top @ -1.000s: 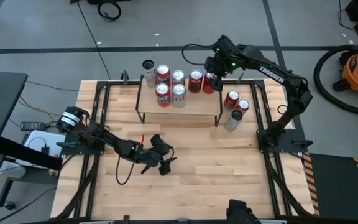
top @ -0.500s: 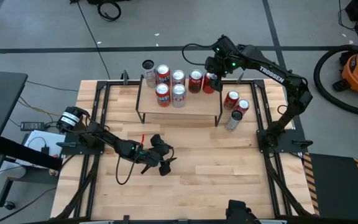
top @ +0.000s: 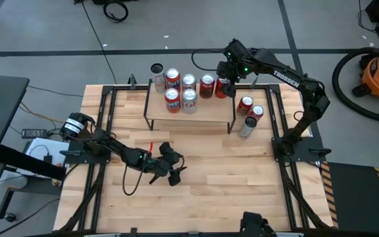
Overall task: Place canned beverage on shelf
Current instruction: Put the bottom red and black soda can on the shelf, then move the white soda can to the middle right of the table
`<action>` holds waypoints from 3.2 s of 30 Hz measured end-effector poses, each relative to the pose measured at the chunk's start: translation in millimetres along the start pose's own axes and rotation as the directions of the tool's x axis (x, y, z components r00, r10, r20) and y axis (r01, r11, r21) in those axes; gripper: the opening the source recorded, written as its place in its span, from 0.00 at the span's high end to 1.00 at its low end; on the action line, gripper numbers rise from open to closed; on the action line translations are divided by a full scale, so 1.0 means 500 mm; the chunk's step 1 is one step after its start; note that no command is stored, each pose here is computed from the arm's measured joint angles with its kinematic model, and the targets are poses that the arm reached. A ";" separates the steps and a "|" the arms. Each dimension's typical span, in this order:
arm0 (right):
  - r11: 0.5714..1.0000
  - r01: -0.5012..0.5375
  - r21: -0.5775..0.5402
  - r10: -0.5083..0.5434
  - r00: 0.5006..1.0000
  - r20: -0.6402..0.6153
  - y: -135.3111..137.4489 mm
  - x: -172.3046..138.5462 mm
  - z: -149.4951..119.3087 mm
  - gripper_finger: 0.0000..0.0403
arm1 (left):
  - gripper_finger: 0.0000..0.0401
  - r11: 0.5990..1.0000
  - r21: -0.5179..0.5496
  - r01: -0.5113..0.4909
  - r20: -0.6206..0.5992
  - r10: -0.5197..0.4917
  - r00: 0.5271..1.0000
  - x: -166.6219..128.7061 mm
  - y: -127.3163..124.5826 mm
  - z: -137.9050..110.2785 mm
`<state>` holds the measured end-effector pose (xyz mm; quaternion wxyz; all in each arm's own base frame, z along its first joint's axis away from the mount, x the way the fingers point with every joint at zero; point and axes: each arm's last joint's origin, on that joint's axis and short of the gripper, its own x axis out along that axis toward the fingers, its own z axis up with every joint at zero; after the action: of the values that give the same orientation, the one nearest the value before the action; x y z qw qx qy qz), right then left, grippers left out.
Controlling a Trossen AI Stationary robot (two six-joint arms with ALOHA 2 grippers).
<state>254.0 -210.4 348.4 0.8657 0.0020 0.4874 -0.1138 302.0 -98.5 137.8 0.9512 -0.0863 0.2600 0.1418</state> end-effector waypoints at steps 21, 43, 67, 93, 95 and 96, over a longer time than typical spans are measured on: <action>1.000 0.022 -0.003 -0.022 0.998 0.065 0.012 -0.061 0.036 0.01 | 0.32 1.000 0.001 0.000 -0.001 0.000 1.000 0.000 0.000 0.000; 0.999 0.032 -0.003 -0.032 0.999 0.042 0.030 -0.088 0.046 0.01 | 0.32 1.000 0.001 -0.001 -0.003 0.001 1.000 0.000 0.000 -0.001; 0.966 0.254 0.046 -0.254 0.967 0.001 0.142 -0.220 0.010 0.01 | 0.32 1.000 0.008 -0.008 -0.005 0.008 1.000 0.005 0.008 0.003; 0.898 0.363 0.248 -0.381 0.924 0.026 0.254 -0.227 -0.153 0.01 | 0.32 1.000 0.008 -0.010 -0.005 0.010 1.000 0.005 0.009 0.003; 0.900 0.351 0.258 -0.369 0.929 0.020 0.256 -0.223 -0.164 0.01 | 0.32 1.000 0.007 -0.010 -0.004 0.010 1.000 0.005 0.009 0.003; 0.901 0.344 0.264 -0.361 0.932 0.020 0.257 -0.222 -0.169 0.01 | 0.32 1.000 0.008 -0.010 -0.005 0.010 1.000 0.005 0.009 0.003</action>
<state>153.0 -54.0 383.9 0.8393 0.0217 0.4312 -0.3304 303.4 -93.4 137.5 0.9502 -0.0818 0.2632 0.1453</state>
